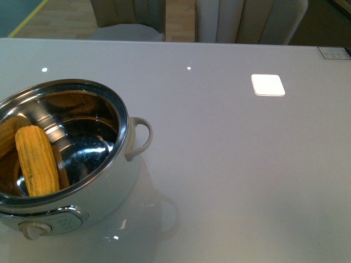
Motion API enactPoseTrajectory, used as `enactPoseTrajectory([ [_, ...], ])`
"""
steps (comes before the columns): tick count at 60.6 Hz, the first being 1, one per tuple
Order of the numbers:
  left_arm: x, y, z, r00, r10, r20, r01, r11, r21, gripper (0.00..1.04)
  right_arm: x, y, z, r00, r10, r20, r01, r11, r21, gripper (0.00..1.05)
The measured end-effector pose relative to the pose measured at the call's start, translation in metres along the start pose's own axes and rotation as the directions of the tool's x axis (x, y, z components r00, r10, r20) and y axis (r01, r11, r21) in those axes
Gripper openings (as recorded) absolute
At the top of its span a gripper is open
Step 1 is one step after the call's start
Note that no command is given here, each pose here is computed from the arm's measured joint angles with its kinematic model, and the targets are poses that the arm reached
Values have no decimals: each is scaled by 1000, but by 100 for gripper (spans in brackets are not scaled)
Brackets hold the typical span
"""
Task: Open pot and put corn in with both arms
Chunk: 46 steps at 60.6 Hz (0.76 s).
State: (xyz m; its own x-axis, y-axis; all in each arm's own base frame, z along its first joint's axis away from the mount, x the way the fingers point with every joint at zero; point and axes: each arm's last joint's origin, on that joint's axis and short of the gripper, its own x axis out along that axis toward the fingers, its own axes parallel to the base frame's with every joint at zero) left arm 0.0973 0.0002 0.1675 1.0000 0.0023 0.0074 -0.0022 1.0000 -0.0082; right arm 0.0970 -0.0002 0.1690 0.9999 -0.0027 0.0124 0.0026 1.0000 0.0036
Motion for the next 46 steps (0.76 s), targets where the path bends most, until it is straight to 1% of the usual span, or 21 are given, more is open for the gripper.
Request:
enactPoseTrajectory([
  [46, 0, 0, 0, 1000, 0, 0, 0, 1000, 0, 98, 0, 0, 0, 1000, 0, 0, 0, 1000, 0, 96],
])
